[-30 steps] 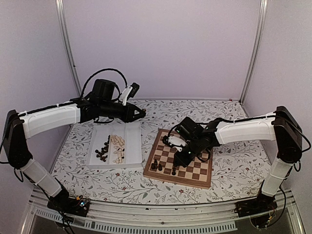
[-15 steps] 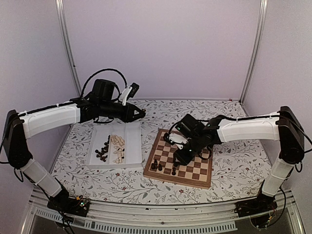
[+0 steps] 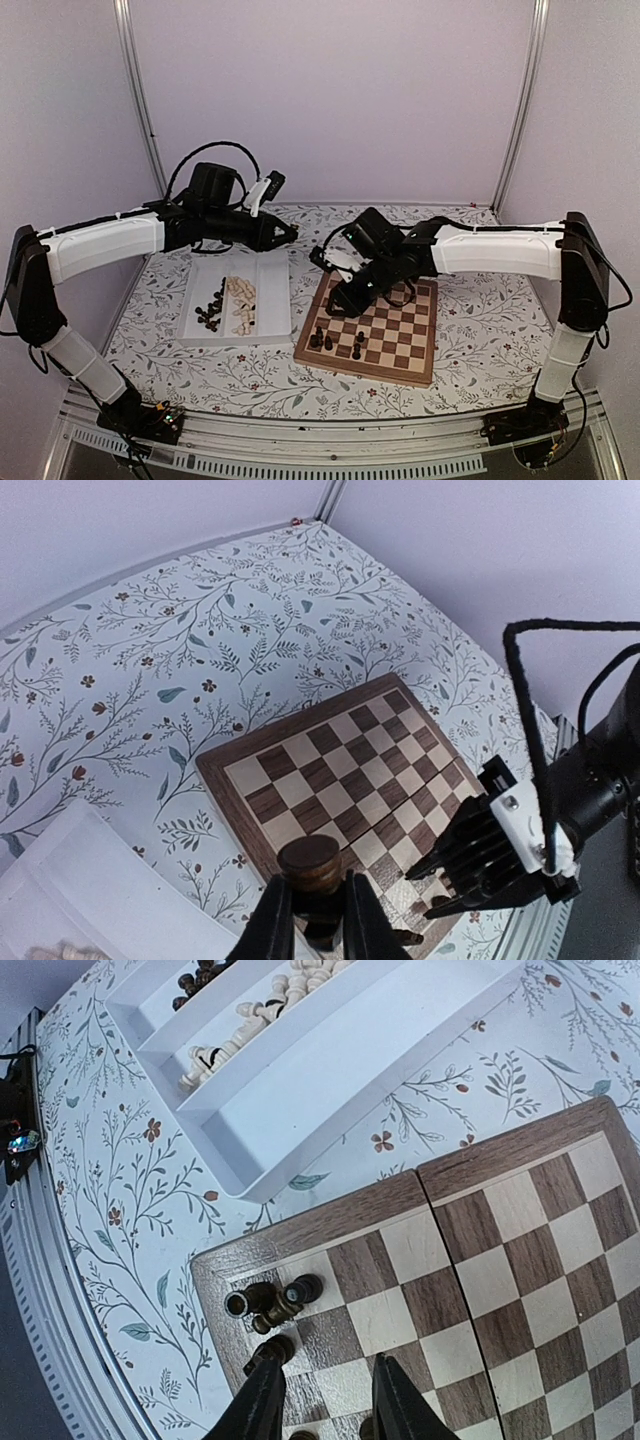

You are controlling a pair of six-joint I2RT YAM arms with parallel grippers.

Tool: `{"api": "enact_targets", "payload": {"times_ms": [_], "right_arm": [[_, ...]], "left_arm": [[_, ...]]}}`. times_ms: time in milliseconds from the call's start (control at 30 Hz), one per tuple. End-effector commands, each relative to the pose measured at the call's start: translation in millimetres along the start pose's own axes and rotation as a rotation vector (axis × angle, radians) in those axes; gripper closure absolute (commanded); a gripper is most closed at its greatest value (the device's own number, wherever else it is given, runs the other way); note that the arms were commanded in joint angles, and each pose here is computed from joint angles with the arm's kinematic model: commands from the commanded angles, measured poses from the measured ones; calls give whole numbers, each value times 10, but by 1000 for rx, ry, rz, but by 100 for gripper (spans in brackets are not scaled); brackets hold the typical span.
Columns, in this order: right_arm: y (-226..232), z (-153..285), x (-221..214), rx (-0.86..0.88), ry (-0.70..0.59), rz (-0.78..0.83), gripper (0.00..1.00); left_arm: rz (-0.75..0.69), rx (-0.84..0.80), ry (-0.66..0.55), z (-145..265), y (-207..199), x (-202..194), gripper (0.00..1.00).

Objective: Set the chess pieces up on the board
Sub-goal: Pick up the chess piece from the chessboard.

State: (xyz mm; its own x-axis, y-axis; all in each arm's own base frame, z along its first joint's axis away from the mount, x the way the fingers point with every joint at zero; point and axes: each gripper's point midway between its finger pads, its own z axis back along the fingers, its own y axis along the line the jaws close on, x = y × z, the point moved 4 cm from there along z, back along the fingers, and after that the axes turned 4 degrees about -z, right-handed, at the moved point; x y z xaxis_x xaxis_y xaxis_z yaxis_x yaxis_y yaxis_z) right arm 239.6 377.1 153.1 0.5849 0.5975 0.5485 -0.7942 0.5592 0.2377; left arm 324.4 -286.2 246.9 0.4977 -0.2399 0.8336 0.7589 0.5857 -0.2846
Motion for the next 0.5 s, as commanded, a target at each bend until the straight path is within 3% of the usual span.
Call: {"api": "enact_targets", "payload": {"times_ms": [0,467], "right_arm": [[124,-167,7,58,54,19,67],[160,-509,3,61,124,59,66]], "left_arm": [[-9,14,-22,91,34,76,100],[-7,17,-21,118,42,83,100]]}}
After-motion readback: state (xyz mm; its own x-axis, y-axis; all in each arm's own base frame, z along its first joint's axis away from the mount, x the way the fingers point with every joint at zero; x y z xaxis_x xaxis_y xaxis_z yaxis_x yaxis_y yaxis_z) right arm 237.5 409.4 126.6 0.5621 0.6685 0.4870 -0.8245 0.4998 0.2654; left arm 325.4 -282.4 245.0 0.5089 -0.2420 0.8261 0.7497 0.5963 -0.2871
